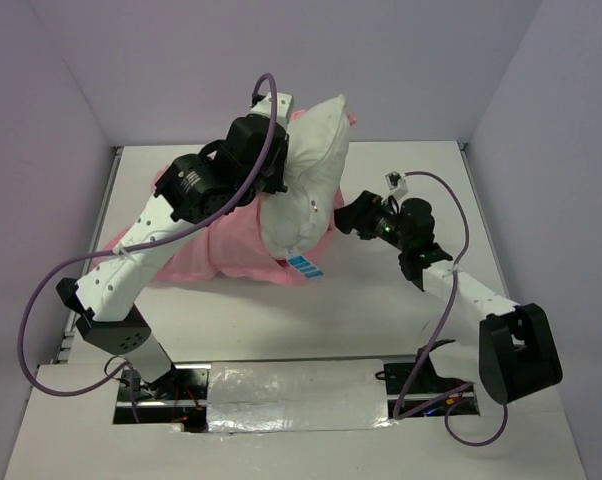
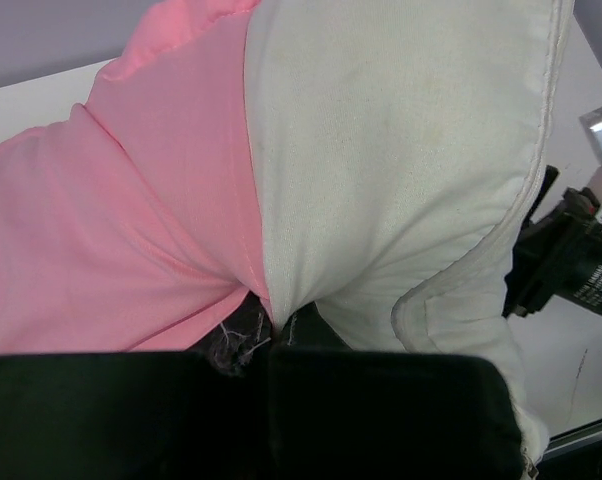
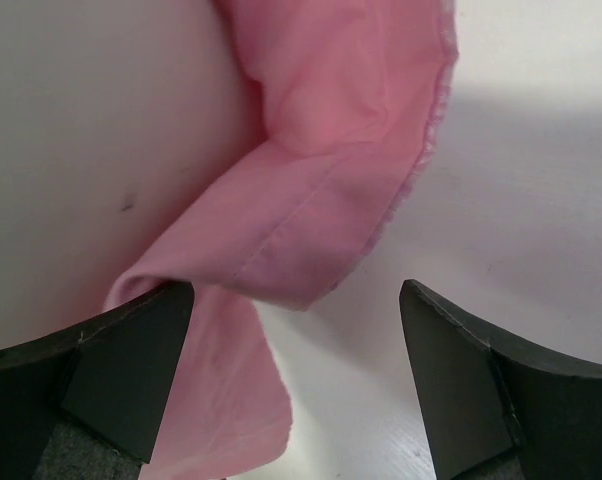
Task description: Put the pillow into the pillowcase
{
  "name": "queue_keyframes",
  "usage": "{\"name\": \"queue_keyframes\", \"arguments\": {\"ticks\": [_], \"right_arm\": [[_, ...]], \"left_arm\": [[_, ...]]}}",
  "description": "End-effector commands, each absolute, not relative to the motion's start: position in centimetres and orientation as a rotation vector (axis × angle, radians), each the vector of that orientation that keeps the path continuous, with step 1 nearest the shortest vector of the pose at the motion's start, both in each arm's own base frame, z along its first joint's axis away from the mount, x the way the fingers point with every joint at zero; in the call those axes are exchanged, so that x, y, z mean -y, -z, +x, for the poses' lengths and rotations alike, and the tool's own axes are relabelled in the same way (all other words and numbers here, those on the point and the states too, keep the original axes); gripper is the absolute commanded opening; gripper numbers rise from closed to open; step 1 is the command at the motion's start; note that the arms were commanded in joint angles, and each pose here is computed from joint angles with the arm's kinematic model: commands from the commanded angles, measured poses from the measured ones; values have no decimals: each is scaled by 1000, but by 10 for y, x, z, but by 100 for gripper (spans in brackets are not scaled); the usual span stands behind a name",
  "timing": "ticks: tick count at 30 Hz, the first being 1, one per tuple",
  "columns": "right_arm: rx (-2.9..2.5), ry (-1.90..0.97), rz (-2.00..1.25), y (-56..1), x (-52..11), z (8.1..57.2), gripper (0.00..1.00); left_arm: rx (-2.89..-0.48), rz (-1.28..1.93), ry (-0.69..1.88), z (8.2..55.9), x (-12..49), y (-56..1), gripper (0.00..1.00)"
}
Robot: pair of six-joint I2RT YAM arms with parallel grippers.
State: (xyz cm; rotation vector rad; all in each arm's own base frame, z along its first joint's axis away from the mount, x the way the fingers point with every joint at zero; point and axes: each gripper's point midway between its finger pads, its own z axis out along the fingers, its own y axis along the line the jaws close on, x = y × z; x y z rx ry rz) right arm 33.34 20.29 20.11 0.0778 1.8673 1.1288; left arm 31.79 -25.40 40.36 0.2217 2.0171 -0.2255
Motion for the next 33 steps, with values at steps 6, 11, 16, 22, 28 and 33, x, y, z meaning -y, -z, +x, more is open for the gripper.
{"name": "queue_keyframes", "arguments": {"ticks": [6,11,16,22,28,33], "right_arm": [[-1778,-1070,85,-227,-170,333,92],[-1760,-1184,-24,-245,-198,344,92],[-1841,-1181,-74,-223,-222,364,91],[-1797,-1391,-238,-231,-272,370,73],[-1792,-1255,-244,-239,-261,384,0],[-1686,-1036,-157,-289,-207,376,0]], "left_arm": [[-1873,127,273,320,237,-449,0],[-1860,125,288,317,236,-453,0],[-1849,122,300,317,235,-457,0],[-1859,103,274,316,229,-453,0],[-1841,66,264,314,218,-453,0],[-1891,69,207,323,217,-428,0]]}}
